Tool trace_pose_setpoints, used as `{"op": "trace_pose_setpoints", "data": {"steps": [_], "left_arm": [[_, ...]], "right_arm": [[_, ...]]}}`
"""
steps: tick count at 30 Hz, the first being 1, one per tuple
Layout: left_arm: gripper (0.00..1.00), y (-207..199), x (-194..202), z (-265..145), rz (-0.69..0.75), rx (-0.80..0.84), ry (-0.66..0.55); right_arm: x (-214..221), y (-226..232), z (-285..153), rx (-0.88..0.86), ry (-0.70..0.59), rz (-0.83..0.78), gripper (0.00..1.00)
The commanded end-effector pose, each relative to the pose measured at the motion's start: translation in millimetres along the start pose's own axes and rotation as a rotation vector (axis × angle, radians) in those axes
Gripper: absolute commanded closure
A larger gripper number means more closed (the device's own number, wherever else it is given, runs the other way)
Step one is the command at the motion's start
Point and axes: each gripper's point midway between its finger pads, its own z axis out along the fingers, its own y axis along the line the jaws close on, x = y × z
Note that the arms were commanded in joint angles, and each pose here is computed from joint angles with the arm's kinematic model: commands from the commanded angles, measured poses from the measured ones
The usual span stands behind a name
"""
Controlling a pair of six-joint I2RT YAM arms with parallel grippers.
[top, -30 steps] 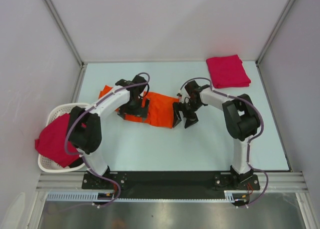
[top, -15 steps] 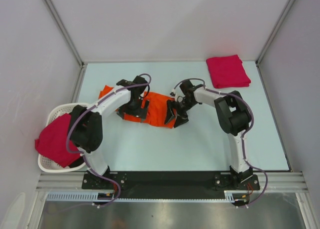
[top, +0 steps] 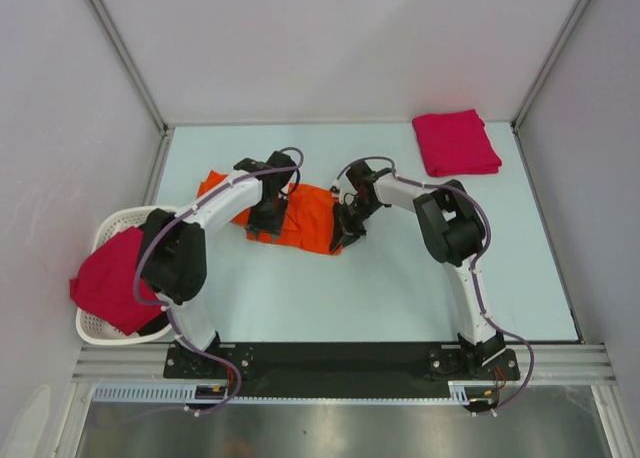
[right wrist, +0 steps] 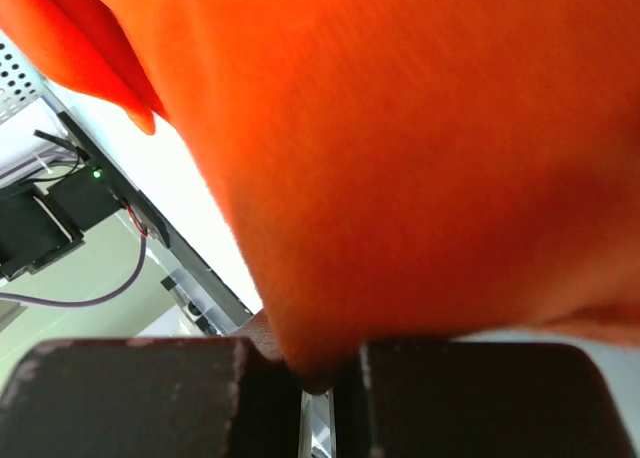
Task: Fold and stack the t-shirts
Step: Flatten out the tshirt
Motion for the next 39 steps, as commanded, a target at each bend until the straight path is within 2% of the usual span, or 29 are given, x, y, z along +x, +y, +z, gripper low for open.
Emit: {"op": "trace_pose_setpoints", "data": {"steps": [1, 3, 6, 9, 14, 21, 27, 31, 39], "left_arm": [[0.48, -26, -35, -15, 0.012, 0.103, -0.094], [0.29, -44, -47, -19, 0.026, 0.169, -0.112], [0.21, -59, -58, -17, 0.058, 0.175, -0.11], [0.18, -68, -60, -9, 0.098, 0.147, -0.081], [0.14, -56, -52, 0, 0.14, 0.043, -0.037], [0.08, -56, -31, -7, 0.175, 0.038, -0.022], [0.01, -93, -12, 6, 0.255, 0.116, 0.041], [0.0, -112, -12, 9, 0.292, 0.133, 0.023], [0.0, -101, -15, 38, 0.334, 0.011, 0.033]], "right_arm": [[-13, 3, -40, 0.047, -0.072, -0.033, 0.97], [-18, -2, -52, 0.043, -0.097, -0.025, 0.97], [-19, -8, -59, 0.057, -0.106, -0.018, 0.97], [-18, -11, -61, 0.058, -0.105, -0.005, 0.97], [-20, -11, -61, 0.047, -0.11, 0.001, 0.97], [-21, -14, -57, 0.04, -0.106, 0.014, 0.97], [-23, -14, -55, 0.031, -0.107, 0.011, 0.97], [-24, -14, -57, 0.032, -0.109, 0.012, 0.97], [-24, -16, -58, 0.038, -0.111, 0.015, 0.97]]}}
